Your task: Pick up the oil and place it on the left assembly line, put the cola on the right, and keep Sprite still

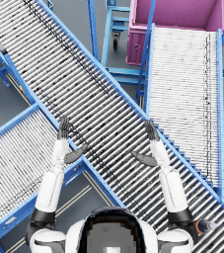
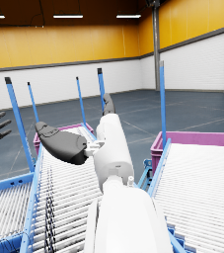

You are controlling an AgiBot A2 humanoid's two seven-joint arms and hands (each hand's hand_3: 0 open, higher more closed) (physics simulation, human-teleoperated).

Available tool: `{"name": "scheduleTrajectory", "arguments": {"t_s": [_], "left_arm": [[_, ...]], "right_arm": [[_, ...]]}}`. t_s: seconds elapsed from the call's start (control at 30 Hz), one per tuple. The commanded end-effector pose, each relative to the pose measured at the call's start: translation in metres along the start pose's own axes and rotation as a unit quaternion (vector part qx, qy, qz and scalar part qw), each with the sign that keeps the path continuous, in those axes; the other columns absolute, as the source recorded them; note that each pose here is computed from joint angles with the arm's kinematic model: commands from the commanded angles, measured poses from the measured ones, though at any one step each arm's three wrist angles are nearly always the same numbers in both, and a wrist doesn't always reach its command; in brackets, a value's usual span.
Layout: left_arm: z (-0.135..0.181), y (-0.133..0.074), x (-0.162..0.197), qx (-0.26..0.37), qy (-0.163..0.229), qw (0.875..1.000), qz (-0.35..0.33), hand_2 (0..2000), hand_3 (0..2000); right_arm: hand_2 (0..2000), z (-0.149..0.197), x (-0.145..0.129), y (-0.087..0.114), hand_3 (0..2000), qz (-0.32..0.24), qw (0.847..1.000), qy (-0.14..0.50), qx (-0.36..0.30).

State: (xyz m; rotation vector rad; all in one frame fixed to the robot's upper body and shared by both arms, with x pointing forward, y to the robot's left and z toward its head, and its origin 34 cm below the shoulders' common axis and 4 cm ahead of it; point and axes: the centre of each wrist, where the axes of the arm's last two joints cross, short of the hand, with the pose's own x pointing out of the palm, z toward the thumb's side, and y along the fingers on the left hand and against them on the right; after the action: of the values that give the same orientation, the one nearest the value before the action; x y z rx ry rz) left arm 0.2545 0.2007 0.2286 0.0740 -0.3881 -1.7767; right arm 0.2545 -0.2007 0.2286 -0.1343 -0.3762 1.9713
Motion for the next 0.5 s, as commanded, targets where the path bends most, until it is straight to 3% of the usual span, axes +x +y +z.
{"name": "scheduleTrajectory", "arguments": {"t_s": [0.03,0.5], "left_arm": [[0.0,0.0,0.0,0.0,0.0,1.0,0.0,0,0],[0.0,0.0,0.0,0.0,0.0,1.0,0.0,0,0]], "right_arm": [[0,0.0,0.0,0.0,0,0.0,1.0,0.0,0.0],[0,0.0,0.0,0.0,0,0.0,1.0,0.0,0.0]]}}
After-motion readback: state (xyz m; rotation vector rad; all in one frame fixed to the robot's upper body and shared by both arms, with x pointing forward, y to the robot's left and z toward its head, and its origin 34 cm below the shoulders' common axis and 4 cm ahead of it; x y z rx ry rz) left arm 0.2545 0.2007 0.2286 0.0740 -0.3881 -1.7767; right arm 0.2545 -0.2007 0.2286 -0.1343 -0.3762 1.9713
